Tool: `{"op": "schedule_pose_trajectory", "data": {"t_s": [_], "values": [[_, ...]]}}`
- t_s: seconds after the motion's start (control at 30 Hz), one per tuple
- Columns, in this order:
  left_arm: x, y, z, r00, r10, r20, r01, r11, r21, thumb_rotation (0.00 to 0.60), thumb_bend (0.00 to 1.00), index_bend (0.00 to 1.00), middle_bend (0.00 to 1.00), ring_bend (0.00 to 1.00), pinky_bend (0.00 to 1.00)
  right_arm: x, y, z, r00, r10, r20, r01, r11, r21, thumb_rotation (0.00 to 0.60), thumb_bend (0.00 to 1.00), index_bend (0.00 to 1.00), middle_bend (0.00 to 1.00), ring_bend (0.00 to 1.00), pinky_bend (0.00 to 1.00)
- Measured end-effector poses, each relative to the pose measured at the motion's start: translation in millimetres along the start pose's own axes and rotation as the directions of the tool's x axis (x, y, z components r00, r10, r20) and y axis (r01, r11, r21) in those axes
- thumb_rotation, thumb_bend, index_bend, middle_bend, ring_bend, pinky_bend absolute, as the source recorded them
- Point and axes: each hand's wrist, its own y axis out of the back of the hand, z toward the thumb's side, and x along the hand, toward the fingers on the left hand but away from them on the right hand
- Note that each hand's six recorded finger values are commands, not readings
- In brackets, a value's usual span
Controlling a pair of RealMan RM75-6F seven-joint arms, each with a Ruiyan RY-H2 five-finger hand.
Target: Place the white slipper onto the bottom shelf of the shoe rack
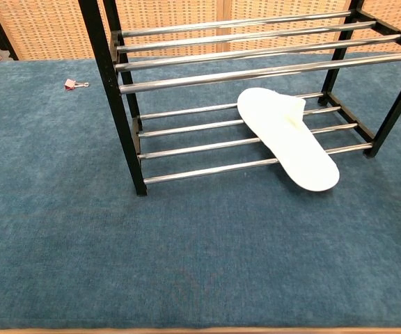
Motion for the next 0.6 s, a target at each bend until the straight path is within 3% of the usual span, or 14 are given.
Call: {"op": "schedule_pose_trajectory", "data": {"t_s": [0.17,0.37,0.6], "values": [[-3.1,1.0,2.2,1.000,0.005,0.008,-0.005,1.000,0.000,0.600,0.00,0.00,0.00,0.00,0.00,33.9,9.9,-17.5,0.995,0.005,0.098,-0.007,1.000,0.026,0.600,0.18,0.23,0.14,0.06,0.13],[-6.7,2.6,6.4,1.000,0.014,0.023,-0.014,1.000,0.003,0.600,0.00,0.00,0.00,0.00,0.00,63.9,24.2,-36.8,0.969,-0.015,0.245,0.013,1.000,0.010,0.600,0.13,0.11,0.00,0.00,0.05],[-8.3,-1.4,14.5,0.999,0.006,0.050,-0.007,1.000,0.019,0.600,0.00,0.00,0.00,0.00,0.00,83.3,53.3,-50.4,0.892,-0.061,0.448,0.109,0.991,-0.082,0.600,0.12,0.06,0.00,0.00,0.00]]}}
